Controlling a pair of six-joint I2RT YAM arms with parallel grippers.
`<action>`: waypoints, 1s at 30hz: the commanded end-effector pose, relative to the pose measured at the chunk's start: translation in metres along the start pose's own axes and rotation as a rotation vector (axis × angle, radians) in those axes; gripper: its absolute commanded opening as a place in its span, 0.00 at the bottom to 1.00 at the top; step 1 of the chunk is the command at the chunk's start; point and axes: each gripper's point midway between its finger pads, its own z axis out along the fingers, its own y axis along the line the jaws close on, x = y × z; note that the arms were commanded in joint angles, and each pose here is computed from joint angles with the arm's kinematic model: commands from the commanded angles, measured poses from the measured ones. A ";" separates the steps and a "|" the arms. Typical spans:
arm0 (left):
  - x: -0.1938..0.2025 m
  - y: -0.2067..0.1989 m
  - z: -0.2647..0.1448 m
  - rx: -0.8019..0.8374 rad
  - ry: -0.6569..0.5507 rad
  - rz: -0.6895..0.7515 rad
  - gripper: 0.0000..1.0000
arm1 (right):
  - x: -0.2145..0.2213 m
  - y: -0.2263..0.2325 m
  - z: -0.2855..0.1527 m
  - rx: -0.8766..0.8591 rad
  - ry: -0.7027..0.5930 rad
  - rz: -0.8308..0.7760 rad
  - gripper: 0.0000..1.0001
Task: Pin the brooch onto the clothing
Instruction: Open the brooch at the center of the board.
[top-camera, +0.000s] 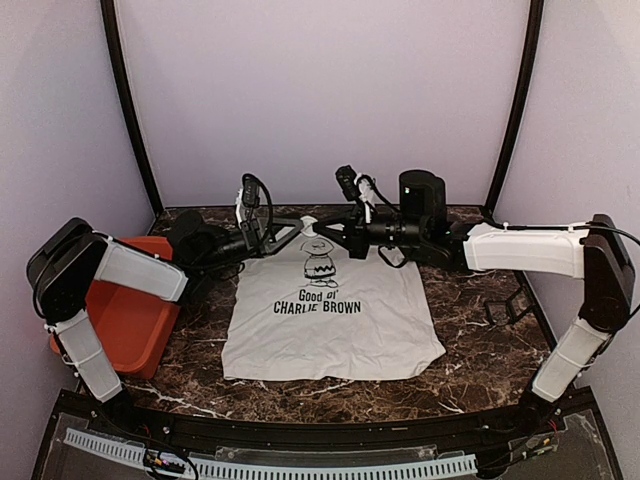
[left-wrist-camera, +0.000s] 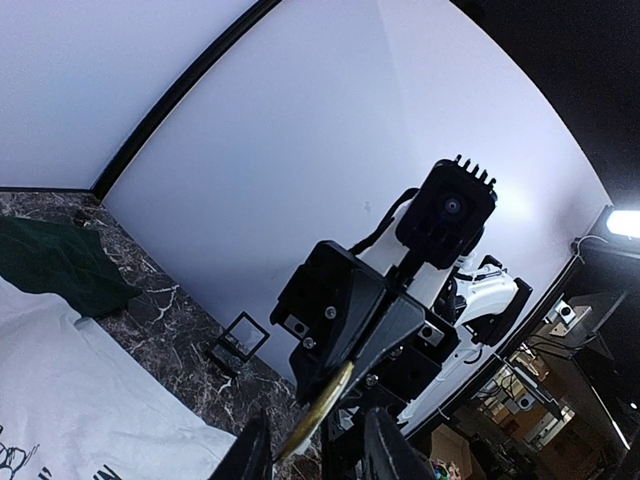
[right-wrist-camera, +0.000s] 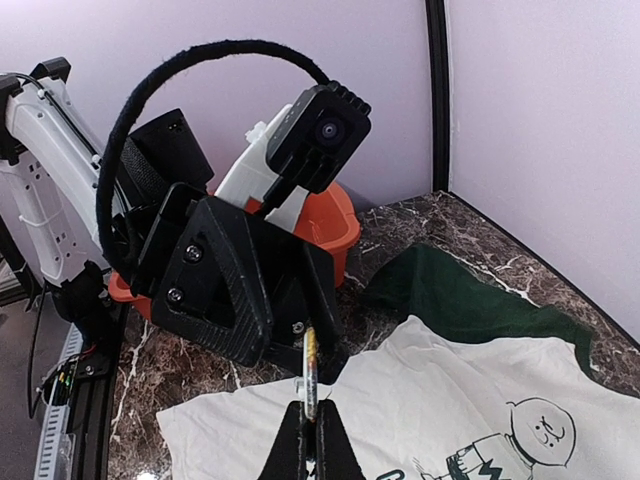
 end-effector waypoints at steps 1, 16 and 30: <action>-0.021 -0.039 0.002 0.148 -0.061 0.138 0.31 | -0.014 0.000 -0.004 0.008 -0.042 -0.033 0.00; -0.014 -0.029 0.007 0.116 -0.026 0.120 0.12 | -0.014 0.000 0.000 0.015 -0.034 -0.055 0.00; -0.012 -0.028 0.008 0.119 -0.024 0.111 0.17 | -0.013 -0.001 0.003 0.033 -0.022 -0.065 0.00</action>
